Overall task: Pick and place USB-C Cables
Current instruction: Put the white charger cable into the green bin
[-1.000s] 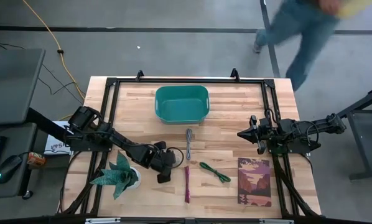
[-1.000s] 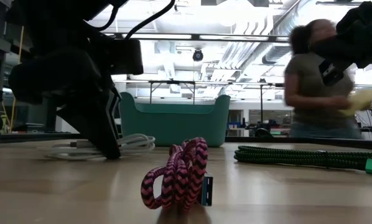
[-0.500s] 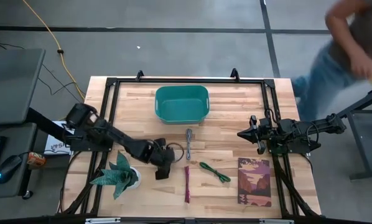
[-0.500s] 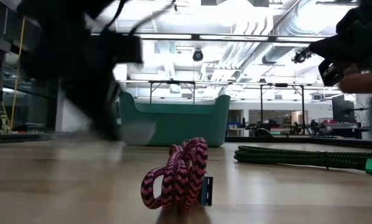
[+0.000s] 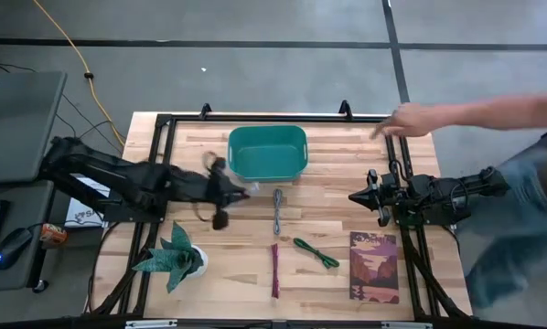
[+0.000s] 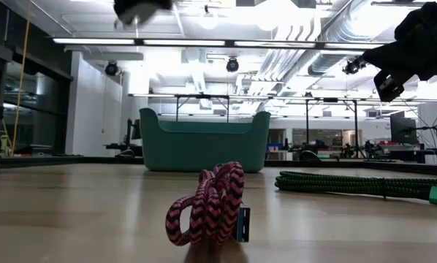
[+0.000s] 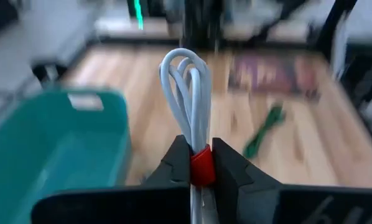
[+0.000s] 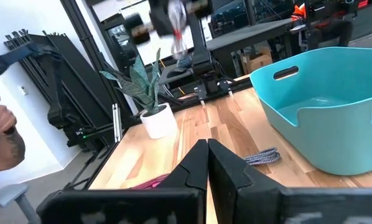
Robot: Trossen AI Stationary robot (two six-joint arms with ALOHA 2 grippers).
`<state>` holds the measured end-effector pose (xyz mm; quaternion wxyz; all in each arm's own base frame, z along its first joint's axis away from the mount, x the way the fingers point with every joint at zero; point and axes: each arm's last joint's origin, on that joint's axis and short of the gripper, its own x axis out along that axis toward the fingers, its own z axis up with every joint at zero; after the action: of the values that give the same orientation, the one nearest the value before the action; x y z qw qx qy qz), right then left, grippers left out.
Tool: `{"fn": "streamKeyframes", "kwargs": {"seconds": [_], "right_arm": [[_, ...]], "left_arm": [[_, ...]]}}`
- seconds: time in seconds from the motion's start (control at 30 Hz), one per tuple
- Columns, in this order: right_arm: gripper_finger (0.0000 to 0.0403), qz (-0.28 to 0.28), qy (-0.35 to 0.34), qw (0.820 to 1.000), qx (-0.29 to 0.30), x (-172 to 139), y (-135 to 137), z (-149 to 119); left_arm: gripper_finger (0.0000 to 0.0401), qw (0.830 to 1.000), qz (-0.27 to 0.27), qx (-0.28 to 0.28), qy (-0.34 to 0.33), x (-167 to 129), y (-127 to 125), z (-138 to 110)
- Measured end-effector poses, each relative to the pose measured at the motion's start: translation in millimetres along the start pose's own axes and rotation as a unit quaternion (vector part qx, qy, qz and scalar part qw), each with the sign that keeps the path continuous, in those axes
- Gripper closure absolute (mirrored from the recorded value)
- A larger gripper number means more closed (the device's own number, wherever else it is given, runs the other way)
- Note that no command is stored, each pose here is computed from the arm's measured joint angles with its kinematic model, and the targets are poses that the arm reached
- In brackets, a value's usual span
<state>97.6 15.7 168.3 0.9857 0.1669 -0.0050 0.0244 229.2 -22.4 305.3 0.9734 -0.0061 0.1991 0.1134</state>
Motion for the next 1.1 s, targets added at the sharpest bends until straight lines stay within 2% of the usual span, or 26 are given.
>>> {"fn": "streamKeyframes", "kwargs": {"seconds": [0.07, 0.27, 0.57, 0.67, 1.1], "right_arm": [[0.0402, 0.000, 0.000, 1.000, 0.000, 0, 0, 0], [0.0402, 0.000, 0.000, 1.000, 0.000, 0, 0, 0], [0.0402, 0.000, 0.000, 1.000, 0.000, 0, 0, 0], [0.0402, 0.000, 0.000, 1.000, 0.000, 0, 0, 0], [0.0402, 0.000, 0.000, 1.000, 0.000, 0, 0, 0]], "left_arm": [[0.0396, 0.999, -0.005, -0.001, -0.048, -15, 5, -2], [0.0396, 0.990, -0.011, -0.013, -0.141, -42, 20, -37], [0.0396, 0.970, -0.030, -0.040, -0.239, -43, 32, -92], [0.0396, 0.965, -0.031, -0.044, -0.258, -43, 34, -93], [0.0396, 0.964, -0.043, -0.049, -0.257, -42, 36, -94]]}}
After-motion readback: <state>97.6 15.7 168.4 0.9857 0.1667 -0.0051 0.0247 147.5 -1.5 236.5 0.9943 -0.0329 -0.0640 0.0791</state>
